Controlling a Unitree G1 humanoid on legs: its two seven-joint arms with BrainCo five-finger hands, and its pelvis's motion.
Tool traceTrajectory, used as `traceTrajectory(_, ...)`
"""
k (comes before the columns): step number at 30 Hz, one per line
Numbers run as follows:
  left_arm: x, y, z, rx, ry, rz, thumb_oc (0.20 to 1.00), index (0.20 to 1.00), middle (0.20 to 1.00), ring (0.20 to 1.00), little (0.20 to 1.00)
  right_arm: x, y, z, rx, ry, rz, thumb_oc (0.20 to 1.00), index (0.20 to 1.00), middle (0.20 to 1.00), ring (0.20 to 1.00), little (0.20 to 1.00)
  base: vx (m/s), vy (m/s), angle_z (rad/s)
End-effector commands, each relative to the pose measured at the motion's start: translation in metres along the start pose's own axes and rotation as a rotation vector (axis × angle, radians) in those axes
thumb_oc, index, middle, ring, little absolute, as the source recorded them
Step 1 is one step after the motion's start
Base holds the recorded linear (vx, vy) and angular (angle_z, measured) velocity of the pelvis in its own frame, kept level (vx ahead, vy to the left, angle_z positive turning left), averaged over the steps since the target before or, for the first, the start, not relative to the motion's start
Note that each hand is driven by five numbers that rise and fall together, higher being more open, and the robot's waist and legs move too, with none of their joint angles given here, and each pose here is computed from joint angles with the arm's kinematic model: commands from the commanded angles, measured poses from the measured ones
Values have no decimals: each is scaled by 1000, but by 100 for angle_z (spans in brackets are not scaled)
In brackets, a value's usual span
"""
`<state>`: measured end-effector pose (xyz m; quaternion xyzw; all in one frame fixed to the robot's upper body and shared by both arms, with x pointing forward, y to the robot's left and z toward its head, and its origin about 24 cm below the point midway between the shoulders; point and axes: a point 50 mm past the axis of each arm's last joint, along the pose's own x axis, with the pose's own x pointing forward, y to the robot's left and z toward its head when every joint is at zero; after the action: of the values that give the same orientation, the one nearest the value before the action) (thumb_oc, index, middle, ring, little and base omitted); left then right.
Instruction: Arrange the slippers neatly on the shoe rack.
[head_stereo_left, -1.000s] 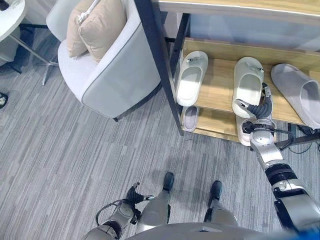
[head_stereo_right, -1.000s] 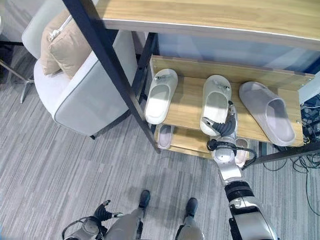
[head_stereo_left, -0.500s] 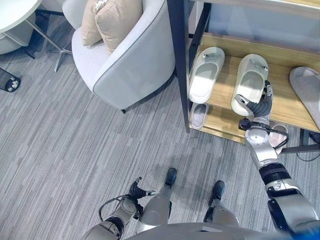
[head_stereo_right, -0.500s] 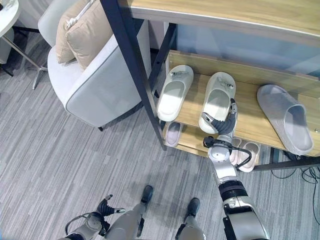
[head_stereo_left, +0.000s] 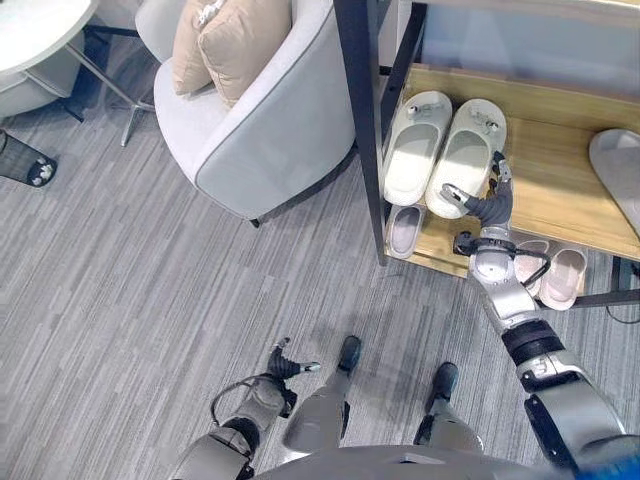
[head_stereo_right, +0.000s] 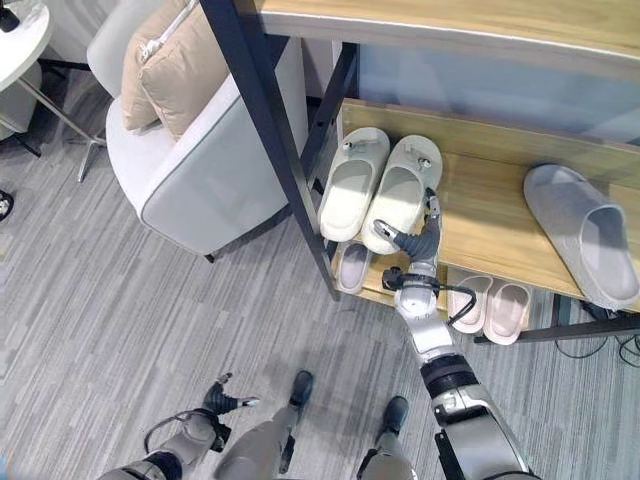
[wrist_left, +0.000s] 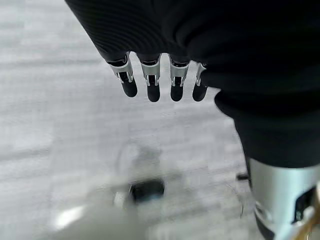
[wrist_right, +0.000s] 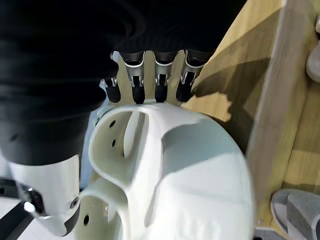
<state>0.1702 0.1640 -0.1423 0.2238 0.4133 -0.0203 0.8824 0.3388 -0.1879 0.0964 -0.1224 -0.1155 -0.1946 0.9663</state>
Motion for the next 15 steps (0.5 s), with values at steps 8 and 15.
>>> traceTrajectory(8,-5,-7,-22,61,105,-39,1000,1000,1000,1000,1000,2,-8,13,-47,-92,-80,1000,1000,1000,1000,1000,18,26,2)
traceTrajectory(15,-14,-4,-53,11,222,-59,1000,1000,1000,1000,1000,6,-46,20,-81,-157,-207,1000,1000,1000,1000,1000,27,-18,-2)
